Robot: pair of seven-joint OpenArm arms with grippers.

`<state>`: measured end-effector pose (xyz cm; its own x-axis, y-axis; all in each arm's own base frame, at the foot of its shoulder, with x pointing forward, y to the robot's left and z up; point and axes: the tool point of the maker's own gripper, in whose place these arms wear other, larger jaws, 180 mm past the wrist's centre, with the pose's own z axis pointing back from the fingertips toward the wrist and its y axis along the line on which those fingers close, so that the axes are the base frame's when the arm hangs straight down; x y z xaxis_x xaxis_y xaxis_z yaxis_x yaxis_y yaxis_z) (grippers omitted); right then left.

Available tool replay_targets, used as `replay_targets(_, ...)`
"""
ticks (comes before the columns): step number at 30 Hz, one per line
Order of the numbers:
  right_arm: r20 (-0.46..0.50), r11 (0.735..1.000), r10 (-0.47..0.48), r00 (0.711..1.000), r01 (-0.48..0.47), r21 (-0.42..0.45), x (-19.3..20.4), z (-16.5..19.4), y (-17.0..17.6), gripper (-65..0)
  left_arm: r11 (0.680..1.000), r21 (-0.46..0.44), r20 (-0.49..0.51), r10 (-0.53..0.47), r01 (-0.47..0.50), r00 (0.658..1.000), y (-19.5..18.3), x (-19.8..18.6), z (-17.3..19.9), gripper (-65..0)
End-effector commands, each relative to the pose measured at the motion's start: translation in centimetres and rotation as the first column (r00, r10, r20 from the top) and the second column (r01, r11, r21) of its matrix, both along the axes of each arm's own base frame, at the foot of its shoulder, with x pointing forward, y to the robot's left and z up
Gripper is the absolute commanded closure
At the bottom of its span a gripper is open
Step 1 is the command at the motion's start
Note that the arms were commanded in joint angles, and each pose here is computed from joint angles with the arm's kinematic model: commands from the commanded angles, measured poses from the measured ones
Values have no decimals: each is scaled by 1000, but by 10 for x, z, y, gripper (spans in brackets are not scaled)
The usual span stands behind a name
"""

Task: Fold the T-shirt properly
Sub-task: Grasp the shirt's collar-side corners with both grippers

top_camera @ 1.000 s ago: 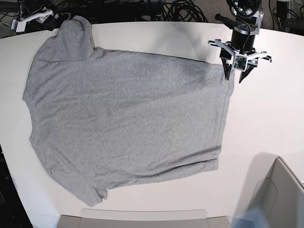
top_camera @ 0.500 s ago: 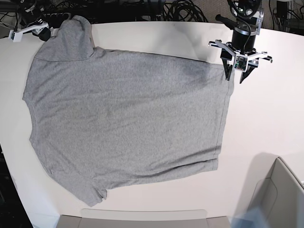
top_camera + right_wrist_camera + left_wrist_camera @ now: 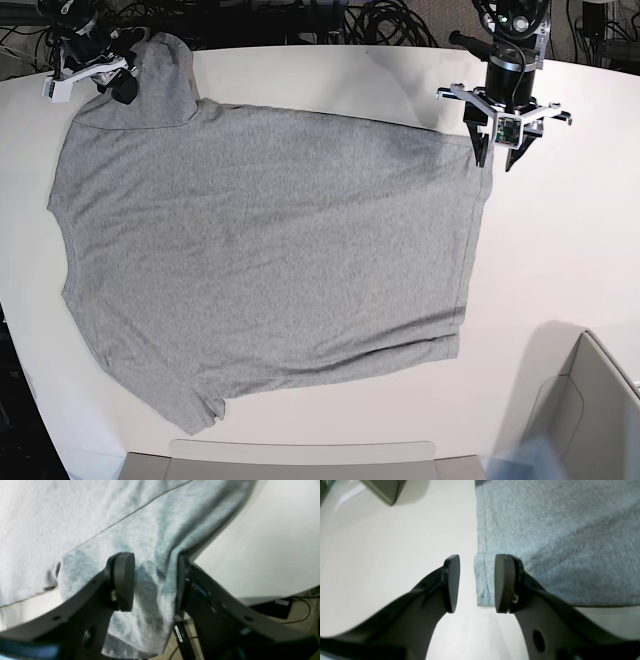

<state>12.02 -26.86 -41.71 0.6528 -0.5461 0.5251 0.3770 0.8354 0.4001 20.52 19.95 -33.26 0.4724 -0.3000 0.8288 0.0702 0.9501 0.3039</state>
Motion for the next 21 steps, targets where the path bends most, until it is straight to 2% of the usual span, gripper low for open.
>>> replay_targets(1,-187,999,37,982,-34,22,-38,-23,9,-247,1000,5,39,15,-16,999,5,2,10,-237)
replay_targets(3,-173,999,37,984,-31,35,-38,-21,10,-247,997,-23,33,74,-73,997,9,0,8,-238)
replay_targets(5,-165,998,35,986,-26,52,-42,-19,11,-247,980,-94,7,175,-174,985,20,-5,3,-238)
replay_targets(7,-154,997,50,987,-40,69,-41,-18,16,-247,931,-227,15,296,-285,955,40,5,9,-239)
replay_targets(9,-164,996,75,984,-65,66,-43,-18,16,-247,863,-361,-20,371,-353,928,55,10,12,-240)
replay_targets(11,-166,995,83,983,-72,71,-43,-19,19,-247,809,-471,-74,361,-352,930,55,14,13,-240)
replay_targets(13,-167,995,82,983,-72,69,-43,-19,18,-247,769,-547,-107,328,-331,939,55,16,17,-251)
replay_targets(15,-169,995,84,982,-74,65,-43,-18,16,-247,715,-622,-131,308,-320,942,58,19,20,-269)
replay_targets(18,-170,995,90,981,-83,50,-42,-16,11,-247,626,-686,-210,317,-370,925,68,19,9,-271)
replay_targets(21,-170,995,91,981,-84,48,-42,-16,10,-247,571,-692,-312,315,-442,896,77,13,-15,-272)
